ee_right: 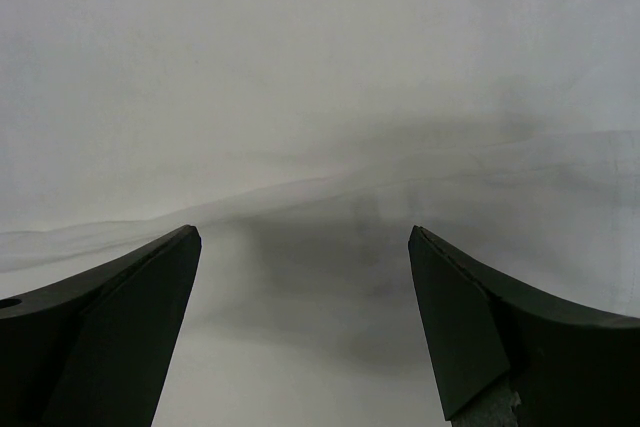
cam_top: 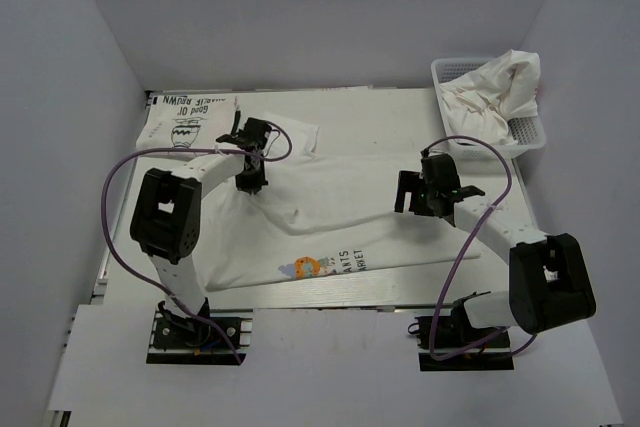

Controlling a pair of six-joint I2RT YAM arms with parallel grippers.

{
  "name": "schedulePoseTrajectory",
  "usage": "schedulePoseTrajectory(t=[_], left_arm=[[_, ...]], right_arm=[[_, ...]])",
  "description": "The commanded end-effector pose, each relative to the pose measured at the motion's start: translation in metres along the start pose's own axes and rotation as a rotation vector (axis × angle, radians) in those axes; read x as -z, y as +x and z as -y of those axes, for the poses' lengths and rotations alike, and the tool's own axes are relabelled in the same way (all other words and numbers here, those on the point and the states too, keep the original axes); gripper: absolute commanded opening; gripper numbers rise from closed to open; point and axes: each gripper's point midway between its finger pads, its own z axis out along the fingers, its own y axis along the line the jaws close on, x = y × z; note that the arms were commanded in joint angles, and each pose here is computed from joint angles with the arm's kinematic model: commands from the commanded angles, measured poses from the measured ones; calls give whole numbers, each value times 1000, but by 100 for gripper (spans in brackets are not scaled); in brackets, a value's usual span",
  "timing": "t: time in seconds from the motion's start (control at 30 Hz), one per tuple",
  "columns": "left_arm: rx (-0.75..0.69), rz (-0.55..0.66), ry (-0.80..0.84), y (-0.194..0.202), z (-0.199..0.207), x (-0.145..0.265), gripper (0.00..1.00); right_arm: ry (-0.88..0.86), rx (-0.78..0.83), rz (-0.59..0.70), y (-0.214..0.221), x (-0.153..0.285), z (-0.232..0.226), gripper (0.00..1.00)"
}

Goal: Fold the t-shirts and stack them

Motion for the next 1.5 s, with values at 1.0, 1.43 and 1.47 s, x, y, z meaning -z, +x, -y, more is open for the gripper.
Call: schedulePoseTrajectory(t=[1.0, 1.43, 1.47], left_arm=[[360, 229, -161, -50, -31, 31, 44], [283, 361, -31, -157, 7, 58, 100], [268, 399, 3, -177, 16, 65, 100]], right_arm=[[28, -12, 72, -26, 1, 1, 90], [92, -117, 212, -99, 17, -5, 90], [99, -127, 248, -116, 22, -6, 90]])
